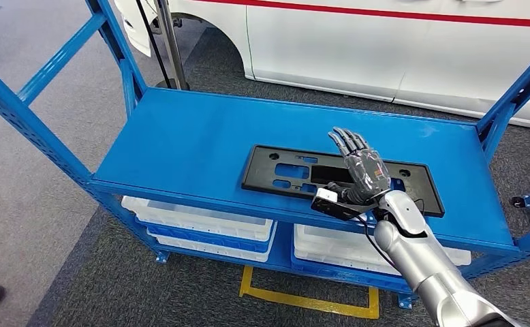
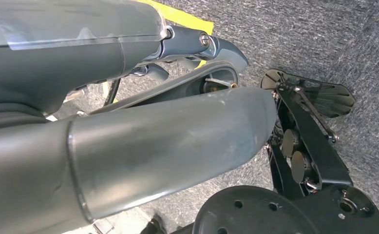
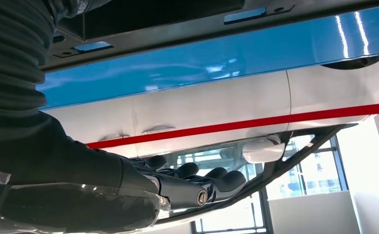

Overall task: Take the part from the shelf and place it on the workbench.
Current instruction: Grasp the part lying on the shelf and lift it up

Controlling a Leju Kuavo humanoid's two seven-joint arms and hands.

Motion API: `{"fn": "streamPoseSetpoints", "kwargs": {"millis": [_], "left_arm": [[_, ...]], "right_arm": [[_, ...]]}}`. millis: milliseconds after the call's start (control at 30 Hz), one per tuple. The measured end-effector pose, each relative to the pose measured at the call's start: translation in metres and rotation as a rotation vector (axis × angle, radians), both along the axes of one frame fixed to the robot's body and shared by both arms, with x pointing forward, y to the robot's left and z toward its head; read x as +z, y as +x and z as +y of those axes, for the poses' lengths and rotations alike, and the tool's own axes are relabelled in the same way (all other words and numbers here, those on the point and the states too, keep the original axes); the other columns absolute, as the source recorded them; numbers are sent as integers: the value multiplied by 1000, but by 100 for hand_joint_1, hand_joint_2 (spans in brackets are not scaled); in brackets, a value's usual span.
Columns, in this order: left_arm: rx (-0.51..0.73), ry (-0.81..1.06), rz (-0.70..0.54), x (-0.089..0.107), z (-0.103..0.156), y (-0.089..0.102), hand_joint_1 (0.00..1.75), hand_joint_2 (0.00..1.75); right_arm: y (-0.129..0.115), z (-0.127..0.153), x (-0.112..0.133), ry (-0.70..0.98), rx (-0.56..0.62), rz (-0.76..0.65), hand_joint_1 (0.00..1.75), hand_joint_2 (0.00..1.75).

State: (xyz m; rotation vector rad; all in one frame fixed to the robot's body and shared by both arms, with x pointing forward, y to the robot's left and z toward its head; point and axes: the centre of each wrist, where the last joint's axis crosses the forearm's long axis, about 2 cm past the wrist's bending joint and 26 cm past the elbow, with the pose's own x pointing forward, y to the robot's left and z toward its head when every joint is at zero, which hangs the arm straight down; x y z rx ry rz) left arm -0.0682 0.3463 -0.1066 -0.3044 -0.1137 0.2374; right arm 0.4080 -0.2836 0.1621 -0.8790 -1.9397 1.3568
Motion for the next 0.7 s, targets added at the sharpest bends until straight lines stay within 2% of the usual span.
{"fn": "streamPoseSetpoints", "kwargs": {"millis": [133, 267, 433, 567, 700], "left_arm": [[0, 1, 1, 0, 0, 0, 0, 0], [1, 2, -1, 0, 0, 0, 0, 0], [2, -4, -11, 0, 0, 0, 0, 0], [4, -12, -28, 0, -1, -2, 0, 0], [4, -12, -31, 0, 0, -3, 0, 0]], "right_arm": [[0, 1, 0, -11, 3, 12, 0, 175], [0, 3, 0, -7, 14, 27, 0, 0], [-4, 3, -3, 78, 102, 115, 0, 0], [-14, 8, -3, 303, 272, 219, 0, 0], [-24, 13, 6, 398, 342, 234, 0, 0]]}}
